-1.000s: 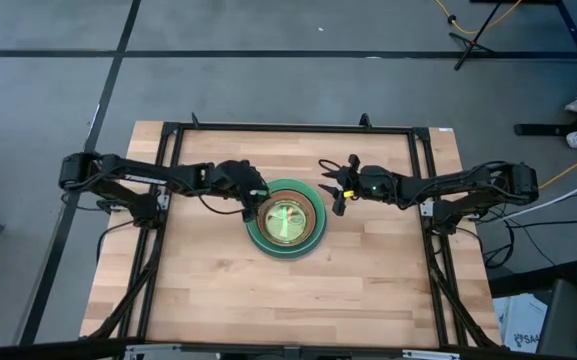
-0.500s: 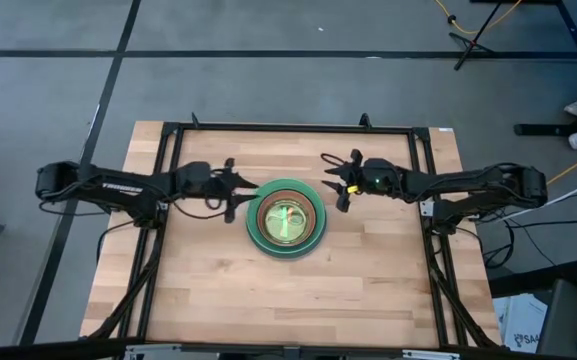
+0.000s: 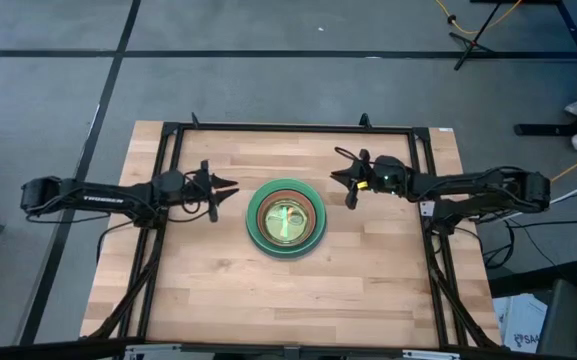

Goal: Stack plastic plates
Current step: Return to Home Position

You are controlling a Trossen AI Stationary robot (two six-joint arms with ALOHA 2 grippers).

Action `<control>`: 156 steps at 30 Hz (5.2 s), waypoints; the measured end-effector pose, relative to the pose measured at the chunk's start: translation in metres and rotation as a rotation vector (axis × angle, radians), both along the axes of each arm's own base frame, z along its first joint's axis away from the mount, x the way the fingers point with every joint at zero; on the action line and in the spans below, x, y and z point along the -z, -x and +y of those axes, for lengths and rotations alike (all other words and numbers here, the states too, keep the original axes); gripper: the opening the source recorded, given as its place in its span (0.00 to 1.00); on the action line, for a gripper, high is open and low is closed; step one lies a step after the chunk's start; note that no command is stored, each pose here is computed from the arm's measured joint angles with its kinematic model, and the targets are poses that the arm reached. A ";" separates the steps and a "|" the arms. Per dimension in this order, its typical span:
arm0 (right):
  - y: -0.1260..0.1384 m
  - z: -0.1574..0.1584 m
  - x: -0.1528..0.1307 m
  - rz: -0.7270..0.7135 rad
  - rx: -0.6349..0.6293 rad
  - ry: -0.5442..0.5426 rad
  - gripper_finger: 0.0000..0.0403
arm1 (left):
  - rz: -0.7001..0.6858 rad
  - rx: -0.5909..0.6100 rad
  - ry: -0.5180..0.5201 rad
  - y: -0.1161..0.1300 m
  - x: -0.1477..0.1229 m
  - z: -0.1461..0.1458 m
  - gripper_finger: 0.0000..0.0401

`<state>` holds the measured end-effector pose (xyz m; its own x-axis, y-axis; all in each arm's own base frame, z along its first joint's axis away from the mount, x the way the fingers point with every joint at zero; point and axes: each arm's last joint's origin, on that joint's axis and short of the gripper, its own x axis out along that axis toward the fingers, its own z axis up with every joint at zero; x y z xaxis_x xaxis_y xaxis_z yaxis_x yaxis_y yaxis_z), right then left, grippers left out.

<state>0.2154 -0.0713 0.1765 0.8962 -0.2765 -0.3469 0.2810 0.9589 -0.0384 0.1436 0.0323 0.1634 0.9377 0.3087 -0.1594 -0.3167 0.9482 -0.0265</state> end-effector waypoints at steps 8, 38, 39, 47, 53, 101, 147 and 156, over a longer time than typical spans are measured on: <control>0.017 0.006 -0.005 -0.085 -0.009 0.005 0.01 | -0.012 -0.030 0.011 0.013 0.013 -0.002 0.11; 0.113 0.037 0.017 -0.294 0.062 -0.055 0.01 | -0.070 0.014 -0.046 0.017 0.004 -0.004 0.04; 0.115 0.038 0.017 -0.296 0.062 -0.054 0.01 | -0.075 0.014 -0.046 0.017 0.004 -0.004 0.04; 0.123 0.041 0.008 -0.404 0.026 -0.026 0.01 | -0.116 0.014 -0.052 0.022 -0.001 -0.005 0.04; 0.123 0.041 0.009 -0.394 0.026 -0.024 0.01 | -0.105 0.012 -0.031 0.032 0.000 -0.007 0.04; 0.123 0.040 0.010 -0.389 0.051 -0.013 0.01 | -0.189 0.057 -0.011 0.049 -0.004 -0.012 0.04; 0.123 0.040 0.010 -0.388 0.052 -0.013 0.01 | -0.189 0.057 -0.011 0.049 -0.004 -0.012 0.04; 0.123 0.040 0.010 -0.388 0.052 -0.013 0.01 | -0.189 0.057 -0.011 0.049 -0.004 -0.012 0.04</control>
<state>0.0927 -0.0311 0.1667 0.9465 -0.3225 0.0109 0.3202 0.9428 0.0924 0.0951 0.0207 0.1678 0.9666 0.2550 0.0242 -0.2528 0.9650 -0.0699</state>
